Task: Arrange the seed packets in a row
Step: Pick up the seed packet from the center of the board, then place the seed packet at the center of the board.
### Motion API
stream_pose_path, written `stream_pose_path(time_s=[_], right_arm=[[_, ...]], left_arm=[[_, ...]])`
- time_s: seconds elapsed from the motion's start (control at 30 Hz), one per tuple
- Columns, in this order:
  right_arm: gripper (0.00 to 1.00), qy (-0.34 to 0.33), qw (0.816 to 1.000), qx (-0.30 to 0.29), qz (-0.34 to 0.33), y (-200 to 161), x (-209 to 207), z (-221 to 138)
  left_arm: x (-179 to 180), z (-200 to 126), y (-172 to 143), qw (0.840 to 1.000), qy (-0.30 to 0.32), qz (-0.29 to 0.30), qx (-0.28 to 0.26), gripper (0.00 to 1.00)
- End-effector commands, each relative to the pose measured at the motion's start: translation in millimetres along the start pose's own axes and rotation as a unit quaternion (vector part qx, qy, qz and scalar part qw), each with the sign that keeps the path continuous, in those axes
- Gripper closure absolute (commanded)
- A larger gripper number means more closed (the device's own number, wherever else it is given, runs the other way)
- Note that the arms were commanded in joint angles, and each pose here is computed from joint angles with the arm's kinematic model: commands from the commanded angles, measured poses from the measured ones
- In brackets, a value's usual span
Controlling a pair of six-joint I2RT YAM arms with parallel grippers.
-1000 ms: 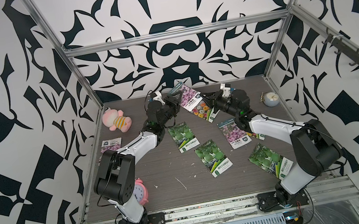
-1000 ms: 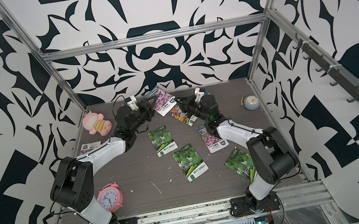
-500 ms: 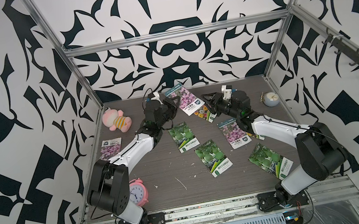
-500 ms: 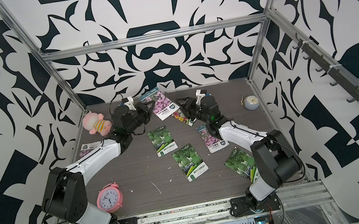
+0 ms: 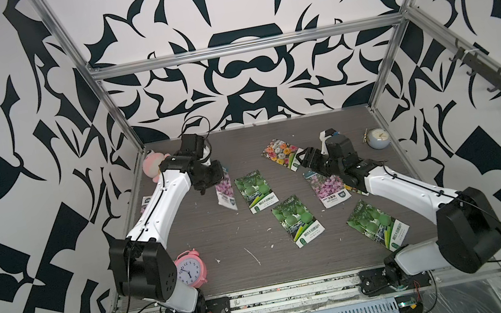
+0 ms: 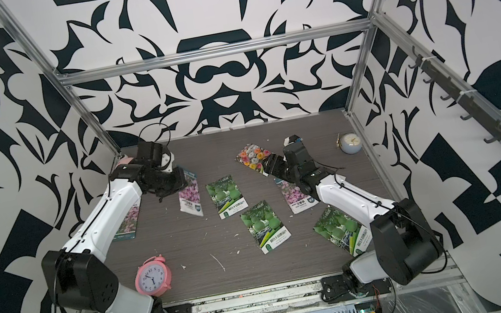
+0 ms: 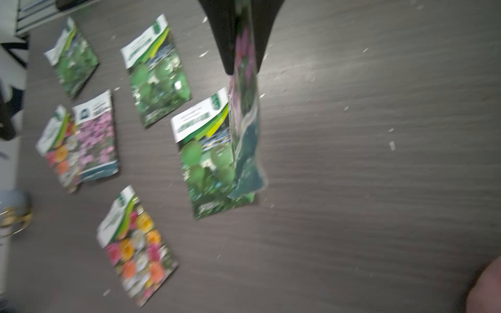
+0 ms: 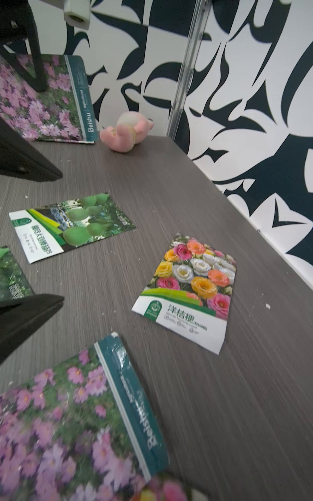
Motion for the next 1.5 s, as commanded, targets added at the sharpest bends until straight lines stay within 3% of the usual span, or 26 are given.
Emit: stream_pose_path(time_s=[0.0,0.17,0.37,0.57,0.67,0.8,1.0,1.23,1.37,1.47], right_arm=[[0.30,-0.023,0.999,-0.025,-0.024,6,-6,-11],[0.30,-0.020,0.999,-0.026,-0.022,6,-5,-12],[0.31,-0.021,0.999,-0.023,-0.033,6,-3,-17],[0.31,-0.024,0.999,-0.022,-0.029,3,-7,-16],[0.31,-0.020,0.999,-0.024,-0.022,0,-8,-15],[0.31,-0.022,0.999,-0.023,-0.021,-1,-10,-14],[0.31,-0.028,0.999,-0.021,-0.028,-2,-12,-14],[0.31,-0.025,0.999,-0.019,-0.027,-4,-13,-14],[0.31,-0.024,0.999,-0.019,-0.027,-4,-12,-14],[0.31,-0.022,0.999,-0.016,-0.026,-5,-12,-14]], left_arm=[[30,5,-39,0.988,0.040,0.057,0.138,1.00],[50,23,-25,0.986,0.057,0.067,0.140,1.00],[88,39,-1,0.989,0.082,0.021,0.125,1.00],[113,48,25,0.993,0.090,-0.006,0.072,1.00],[125,56,26,0.994,0.096,-0.006,0.058,1.00],[149,71,16,0.990,0.118,-0.015,0.078,0.99],[179,90,16,0.983,0.147,-0.033,0.108,0.91],[185,91,24,0.980,0.169,-0.055,0.091,0.67],[178,75,28,0.983,0.162,-0.058,0.063,0.63],[171,70,25,0.987,0.137,-0.059,0.061,0.66]])
Point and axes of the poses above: each gripper's point midway between its finger pads, its own z axis out along the fingers, its own x axis along the line the jaws close on, y = z × x, the point moved 4 cm from there along -z, back along the fingers, and after that the axes turned 11 degrees about -z, right-handed, at the moved point
